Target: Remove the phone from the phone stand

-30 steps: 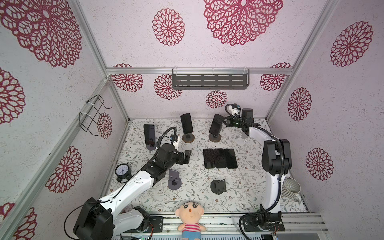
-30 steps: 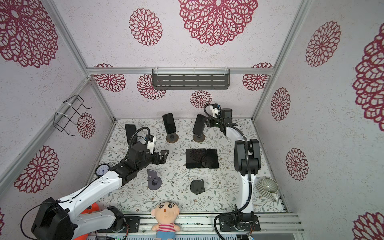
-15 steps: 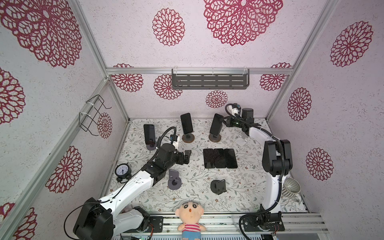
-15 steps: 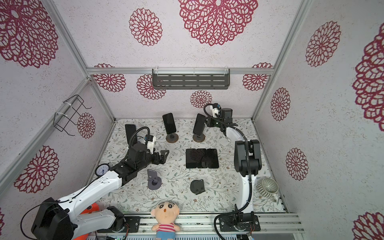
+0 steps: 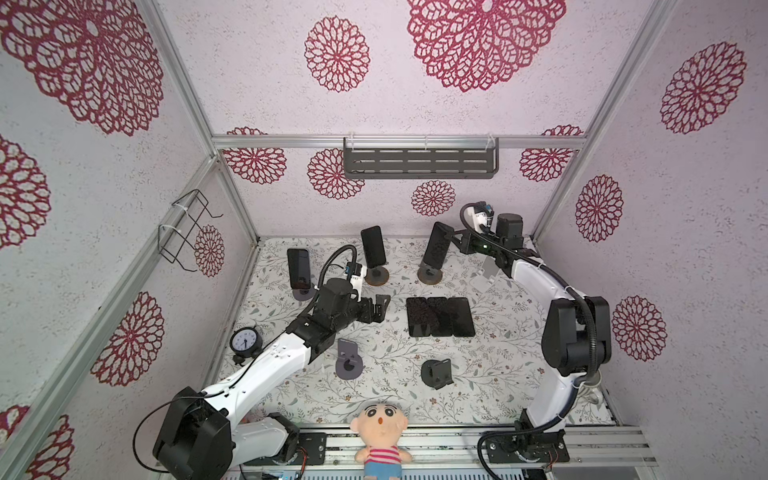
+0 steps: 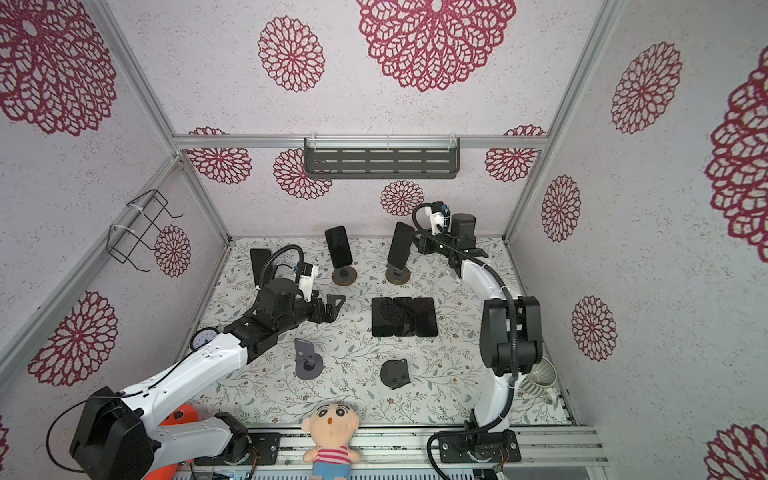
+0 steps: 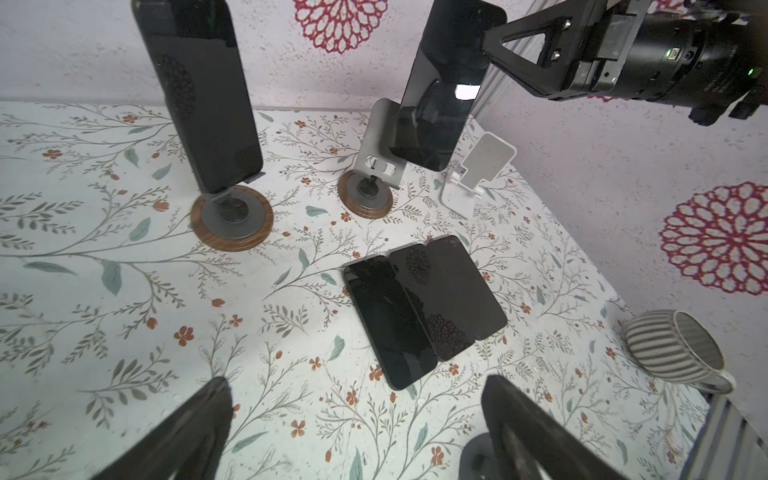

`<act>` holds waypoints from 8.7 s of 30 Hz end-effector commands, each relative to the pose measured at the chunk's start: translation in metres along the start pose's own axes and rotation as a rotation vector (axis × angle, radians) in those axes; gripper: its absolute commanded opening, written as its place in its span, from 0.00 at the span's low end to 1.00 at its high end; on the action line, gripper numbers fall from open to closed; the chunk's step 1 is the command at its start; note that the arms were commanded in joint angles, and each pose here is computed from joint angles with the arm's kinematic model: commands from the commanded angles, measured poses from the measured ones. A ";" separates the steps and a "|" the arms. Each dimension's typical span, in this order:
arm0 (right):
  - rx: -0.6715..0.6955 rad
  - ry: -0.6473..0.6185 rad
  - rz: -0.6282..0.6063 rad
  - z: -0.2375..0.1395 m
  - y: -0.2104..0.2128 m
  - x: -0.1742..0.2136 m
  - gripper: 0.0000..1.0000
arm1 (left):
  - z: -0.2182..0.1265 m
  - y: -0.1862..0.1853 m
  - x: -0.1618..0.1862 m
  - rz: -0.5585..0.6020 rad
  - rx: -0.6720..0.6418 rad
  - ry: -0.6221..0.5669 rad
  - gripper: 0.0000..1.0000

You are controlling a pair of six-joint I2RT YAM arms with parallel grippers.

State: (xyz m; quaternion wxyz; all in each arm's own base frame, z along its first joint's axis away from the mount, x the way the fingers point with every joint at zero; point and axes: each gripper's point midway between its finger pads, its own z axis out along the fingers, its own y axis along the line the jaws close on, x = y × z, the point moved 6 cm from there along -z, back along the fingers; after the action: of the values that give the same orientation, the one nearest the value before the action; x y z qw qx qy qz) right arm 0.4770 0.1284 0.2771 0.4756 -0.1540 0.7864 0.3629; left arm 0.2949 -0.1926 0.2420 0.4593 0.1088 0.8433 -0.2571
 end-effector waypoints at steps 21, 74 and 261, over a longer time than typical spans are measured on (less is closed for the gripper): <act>-0.483 0.124 -0.095 -0.077 0.100 0.029 0.00 | 0.070 -0.017 -0.033 0.131 0.638 0.154 0.80; -0.604 0.166 -0.101 -0.023 0.102 0.053 0.49 | 0.090 -0.031 -0.015 0.099 0.743 0.142 0.00; 0.712 0.532 0.027 -0.076 -0.044 0.183 0.35 | 0.112 0.021 0.023 -0.300 -0.301 0.688 0.95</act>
State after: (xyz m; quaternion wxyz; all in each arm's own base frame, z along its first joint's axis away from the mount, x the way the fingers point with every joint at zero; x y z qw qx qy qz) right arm 0.3545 0.0614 0.0859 0.2267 -0.0651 0.9716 0.0215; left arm 0.3708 -0.2421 0.1245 0.0533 -0.0034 0.9858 -0.1594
